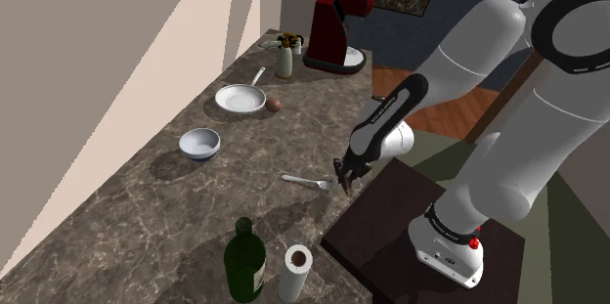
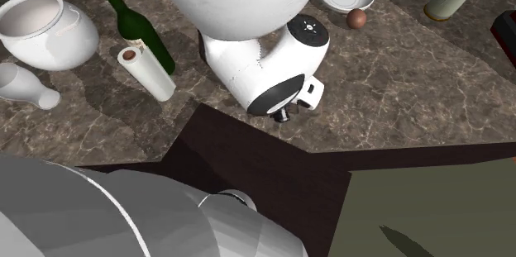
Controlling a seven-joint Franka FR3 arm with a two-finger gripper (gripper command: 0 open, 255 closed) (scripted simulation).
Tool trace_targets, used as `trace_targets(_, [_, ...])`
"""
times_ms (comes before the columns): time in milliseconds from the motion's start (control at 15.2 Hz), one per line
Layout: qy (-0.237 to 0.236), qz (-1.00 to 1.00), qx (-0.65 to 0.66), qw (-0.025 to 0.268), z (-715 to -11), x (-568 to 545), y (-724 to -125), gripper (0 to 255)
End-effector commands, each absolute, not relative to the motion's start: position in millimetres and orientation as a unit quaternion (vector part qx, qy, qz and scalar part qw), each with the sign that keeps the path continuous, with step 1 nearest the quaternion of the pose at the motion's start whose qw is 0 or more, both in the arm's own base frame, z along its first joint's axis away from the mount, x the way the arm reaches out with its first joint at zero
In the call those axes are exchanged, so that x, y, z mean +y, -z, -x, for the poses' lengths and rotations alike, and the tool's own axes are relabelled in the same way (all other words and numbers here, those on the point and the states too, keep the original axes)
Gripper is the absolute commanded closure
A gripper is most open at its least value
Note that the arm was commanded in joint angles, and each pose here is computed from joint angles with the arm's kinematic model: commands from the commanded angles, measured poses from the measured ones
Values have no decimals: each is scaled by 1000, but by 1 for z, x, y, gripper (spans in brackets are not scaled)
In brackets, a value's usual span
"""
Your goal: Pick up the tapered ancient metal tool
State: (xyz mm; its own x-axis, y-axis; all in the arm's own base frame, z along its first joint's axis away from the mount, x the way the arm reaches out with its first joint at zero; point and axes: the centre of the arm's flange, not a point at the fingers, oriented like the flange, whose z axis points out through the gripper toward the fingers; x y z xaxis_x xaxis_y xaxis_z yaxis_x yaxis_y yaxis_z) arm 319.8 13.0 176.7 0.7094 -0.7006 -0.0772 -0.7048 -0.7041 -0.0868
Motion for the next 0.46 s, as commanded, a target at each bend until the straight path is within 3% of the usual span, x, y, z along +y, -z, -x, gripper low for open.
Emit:
trace_targets(0, [-19,923,380,54,-320,14,-187,255])
trace_targets(396, [-19,923,380,54,-320,14,-209,255])
